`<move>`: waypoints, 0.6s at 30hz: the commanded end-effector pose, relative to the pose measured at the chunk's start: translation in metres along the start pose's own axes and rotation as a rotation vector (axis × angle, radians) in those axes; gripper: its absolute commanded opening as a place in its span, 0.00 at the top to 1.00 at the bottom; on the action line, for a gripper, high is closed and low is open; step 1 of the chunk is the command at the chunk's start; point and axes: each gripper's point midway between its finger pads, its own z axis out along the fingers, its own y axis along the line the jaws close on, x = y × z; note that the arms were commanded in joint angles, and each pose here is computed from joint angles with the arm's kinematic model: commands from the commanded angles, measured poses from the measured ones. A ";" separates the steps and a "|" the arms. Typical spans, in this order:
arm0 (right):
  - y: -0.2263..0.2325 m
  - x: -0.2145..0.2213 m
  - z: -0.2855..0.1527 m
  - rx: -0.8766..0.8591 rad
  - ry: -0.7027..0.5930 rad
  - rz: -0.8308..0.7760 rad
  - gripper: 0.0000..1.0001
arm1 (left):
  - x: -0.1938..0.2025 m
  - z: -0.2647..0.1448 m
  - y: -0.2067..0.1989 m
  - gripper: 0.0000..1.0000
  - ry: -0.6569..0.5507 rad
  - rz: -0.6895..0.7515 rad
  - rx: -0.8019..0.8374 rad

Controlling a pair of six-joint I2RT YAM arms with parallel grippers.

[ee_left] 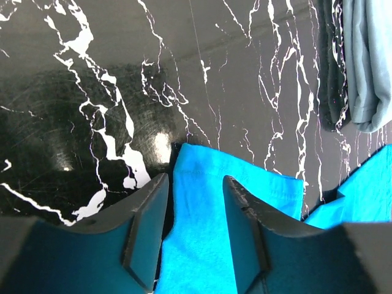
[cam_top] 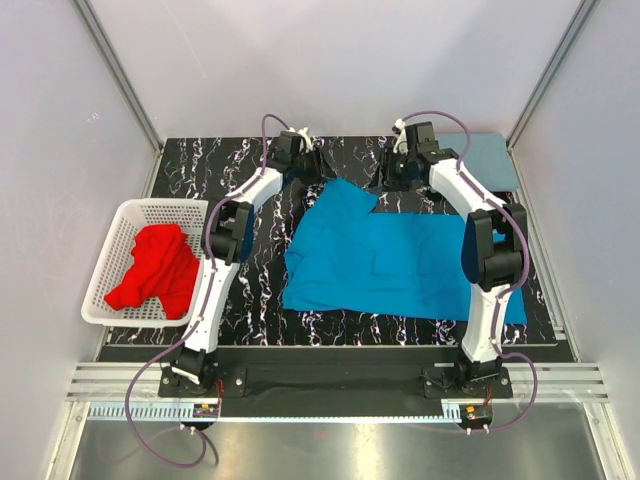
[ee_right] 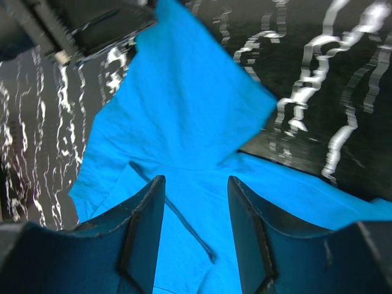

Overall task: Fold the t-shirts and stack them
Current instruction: Fold the tshirt

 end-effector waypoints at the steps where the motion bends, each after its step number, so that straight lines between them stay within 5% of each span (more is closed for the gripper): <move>1: -0.010 -0.047 -0.049 0.048 -0.141 0.036 0.48 | 0.016 0.004 0.004 0.56 0.045 -0.017 -0.024; 6: -0.088 -0.053 -0.093 0.226 -0.160 0.296 0.48 | 0.014 0.005 -0.006 0.72 0.034 -0.015 0.024; 10: -0.172 -0.045 -0.141 0.555 -0.213 0.522 0.50 | 0.004 0.002 -0.031 1.00 0.013 -0.011 0.153; 18: -0.261 -0.022 -0.196 0.853 -0.227 0.584 0.50 | -0.036 -0.042 -0.062 1.00 -0.099 0.062 0.190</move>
